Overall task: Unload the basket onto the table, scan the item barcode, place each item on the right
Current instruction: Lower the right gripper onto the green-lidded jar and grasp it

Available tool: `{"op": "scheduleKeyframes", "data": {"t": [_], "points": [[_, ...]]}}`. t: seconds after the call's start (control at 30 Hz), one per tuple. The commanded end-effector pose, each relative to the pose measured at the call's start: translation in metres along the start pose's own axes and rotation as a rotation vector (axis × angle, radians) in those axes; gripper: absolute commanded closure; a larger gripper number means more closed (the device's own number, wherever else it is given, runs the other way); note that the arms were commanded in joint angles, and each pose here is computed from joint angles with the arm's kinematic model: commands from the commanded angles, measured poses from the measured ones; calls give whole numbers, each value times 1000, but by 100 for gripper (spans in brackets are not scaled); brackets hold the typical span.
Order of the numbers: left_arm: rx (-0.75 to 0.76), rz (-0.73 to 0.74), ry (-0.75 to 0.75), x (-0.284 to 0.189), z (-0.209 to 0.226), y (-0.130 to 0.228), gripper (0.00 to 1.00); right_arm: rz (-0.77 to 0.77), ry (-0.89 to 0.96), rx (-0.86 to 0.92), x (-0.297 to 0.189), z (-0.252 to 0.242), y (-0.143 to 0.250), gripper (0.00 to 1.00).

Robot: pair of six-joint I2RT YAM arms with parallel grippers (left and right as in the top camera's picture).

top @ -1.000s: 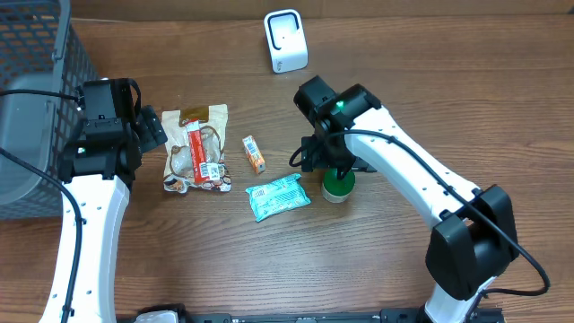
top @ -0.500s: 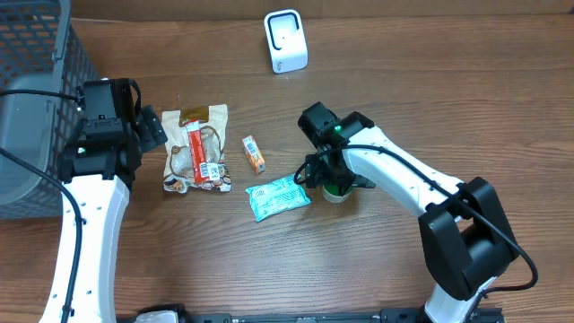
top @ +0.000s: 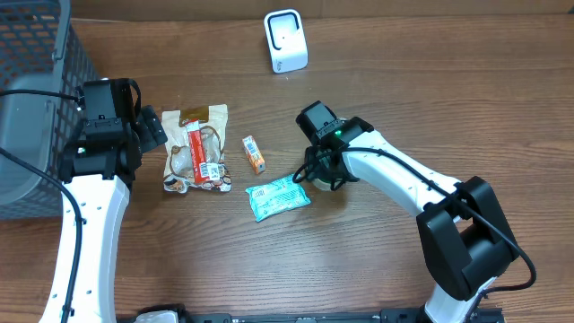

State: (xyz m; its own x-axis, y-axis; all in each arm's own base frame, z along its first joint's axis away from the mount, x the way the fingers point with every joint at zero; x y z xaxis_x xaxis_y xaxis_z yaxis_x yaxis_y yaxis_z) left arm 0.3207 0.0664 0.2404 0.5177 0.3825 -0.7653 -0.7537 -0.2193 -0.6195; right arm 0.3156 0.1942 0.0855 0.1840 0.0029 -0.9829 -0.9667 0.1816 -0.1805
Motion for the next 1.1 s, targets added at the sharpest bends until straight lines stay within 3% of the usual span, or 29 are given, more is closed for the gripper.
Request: {"op": "scheduleKeyframes", "data": {"t": [0.0, 0.13, 0.53, 0.6, 0.73, 1.07], "points": [[1, -12, -12, -2, 1, -4, 0, 9, -34, -2, -2, 4, 2, 19], [1, -12, -12, -2, 1, -4, 0, -1, -43, -5, -2, 6, 0, 14], [1, -12, -12, -2, 1, -4, 0, 3, -19, -10, 8, 5, 0, 14], [1, -12, -12, -2, 1, -4, 0, 19, -3, -13, 15, 4, 2, 16], [2, -13, -12, -2, 0, -4, 0, 20, 13, -13, 20, 2, 2, 35], [2, -13, -12, -2, 0, -4, 0, -52, 39, 9, 20, -1, -10, 35]]}}
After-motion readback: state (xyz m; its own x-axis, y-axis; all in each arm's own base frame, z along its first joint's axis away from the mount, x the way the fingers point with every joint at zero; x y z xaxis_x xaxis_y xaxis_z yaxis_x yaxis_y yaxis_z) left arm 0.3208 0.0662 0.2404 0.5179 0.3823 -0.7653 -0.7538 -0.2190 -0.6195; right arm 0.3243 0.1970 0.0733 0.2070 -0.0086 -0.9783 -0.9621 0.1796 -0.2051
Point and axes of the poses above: each gripper's point midway between its finger pads, its own x axis out along the fingers, its own z axis along the line the jaws close on, y = z × x, the point moved 5 cm from there along -x, back along the fingers, and after that the axes turned 8 degrees about x, right-handed, at the moved point
